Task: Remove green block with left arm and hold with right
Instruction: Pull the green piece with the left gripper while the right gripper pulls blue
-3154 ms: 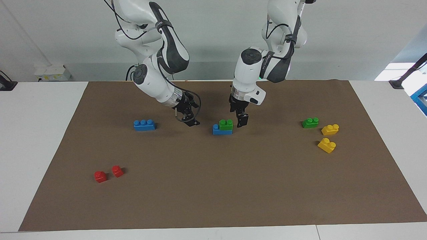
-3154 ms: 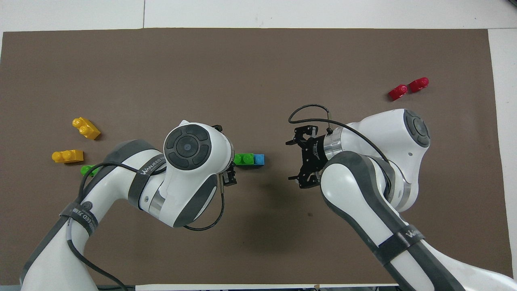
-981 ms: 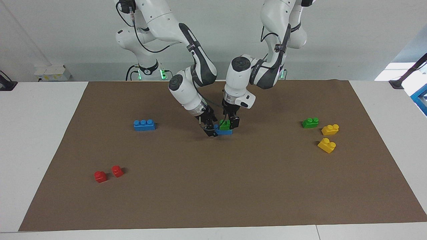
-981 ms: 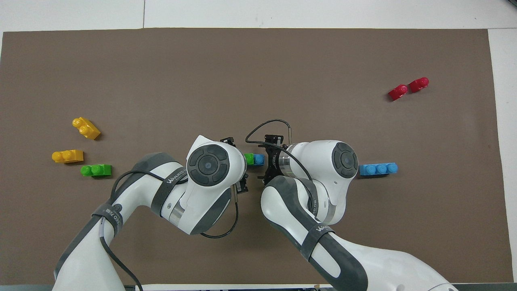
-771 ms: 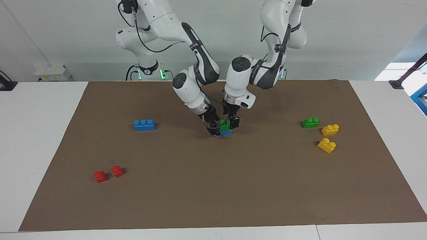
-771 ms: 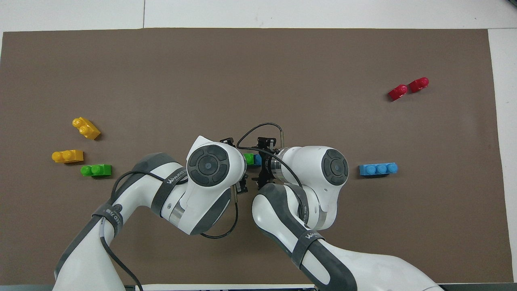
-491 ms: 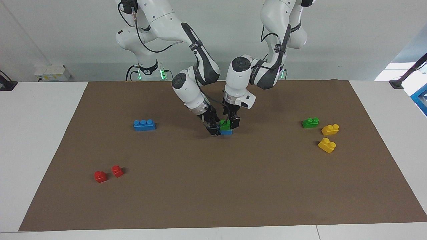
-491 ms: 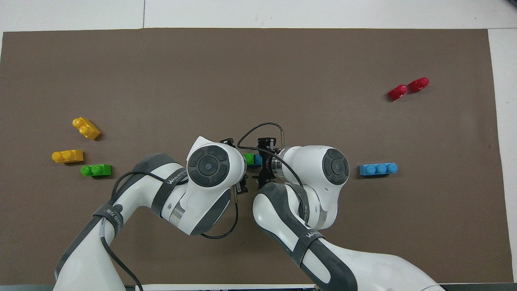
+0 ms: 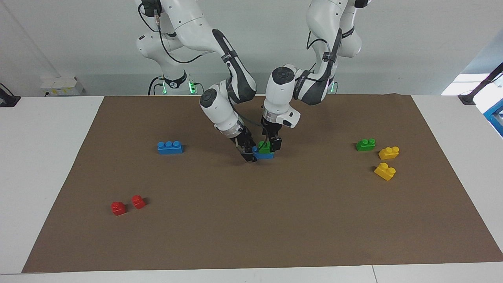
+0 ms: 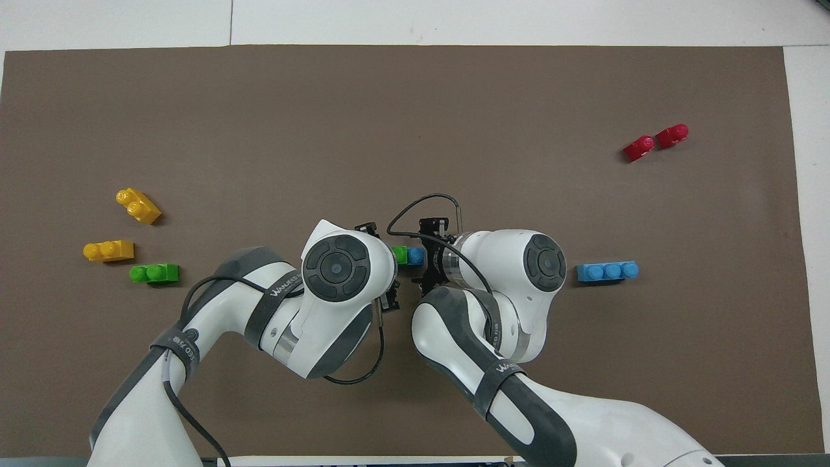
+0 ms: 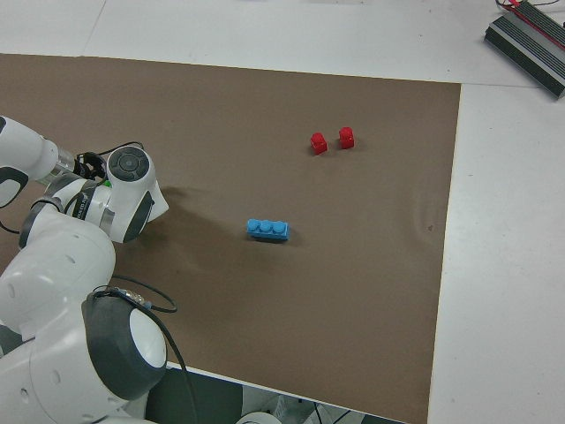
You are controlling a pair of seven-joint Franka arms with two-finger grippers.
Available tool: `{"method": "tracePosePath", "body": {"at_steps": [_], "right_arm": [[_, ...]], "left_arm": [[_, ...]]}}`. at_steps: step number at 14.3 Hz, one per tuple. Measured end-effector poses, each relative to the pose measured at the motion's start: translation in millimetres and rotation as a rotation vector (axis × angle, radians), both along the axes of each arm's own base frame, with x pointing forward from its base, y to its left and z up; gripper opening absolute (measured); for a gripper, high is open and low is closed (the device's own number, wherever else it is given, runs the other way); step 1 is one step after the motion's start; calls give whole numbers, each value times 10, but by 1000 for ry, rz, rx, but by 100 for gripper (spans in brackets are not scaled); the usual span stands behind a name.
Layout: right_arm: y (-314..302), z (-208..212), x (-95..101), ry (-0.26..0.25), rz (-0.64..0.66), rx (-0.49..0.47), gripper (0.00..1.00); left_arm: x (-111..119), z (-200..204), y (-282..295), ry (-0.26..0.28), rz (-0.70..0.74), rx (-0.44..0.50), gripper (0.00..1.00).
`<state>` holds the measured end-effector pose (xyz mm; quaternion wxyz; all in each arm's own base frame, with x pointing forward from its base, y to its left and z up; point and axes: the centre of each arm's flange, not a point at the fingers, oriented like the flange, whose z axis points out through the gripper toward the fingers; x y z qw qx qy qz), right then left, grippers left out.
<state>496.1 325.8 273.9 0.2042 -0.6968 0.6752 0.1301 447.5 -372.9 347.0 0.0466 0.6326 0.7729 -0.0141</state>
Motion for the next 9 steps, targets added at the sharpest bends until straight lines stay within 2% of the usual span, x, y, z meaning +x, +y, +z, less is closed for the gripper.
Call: {"method": "tracePosePath", "body": {"at_steps": [2, 3, 6, 9], "right_arm": [[0, 0, 0, 0, 0, 0, 79], [-1, -1, 0, 0, 0, 0, 71], [-2, -1, 1, -1, 1, 0, 34], [-3, -1, 1, -20, 38, -3, 34]], "left_arm": [[0, 0, 0, 0, 0, 0, 100], [0, 0, 0, 0, 0, 0, 100], [0, 0, -1, 0, 1, 0, 100], [0, -3, -1, -3, 1, -2, 100]]}}
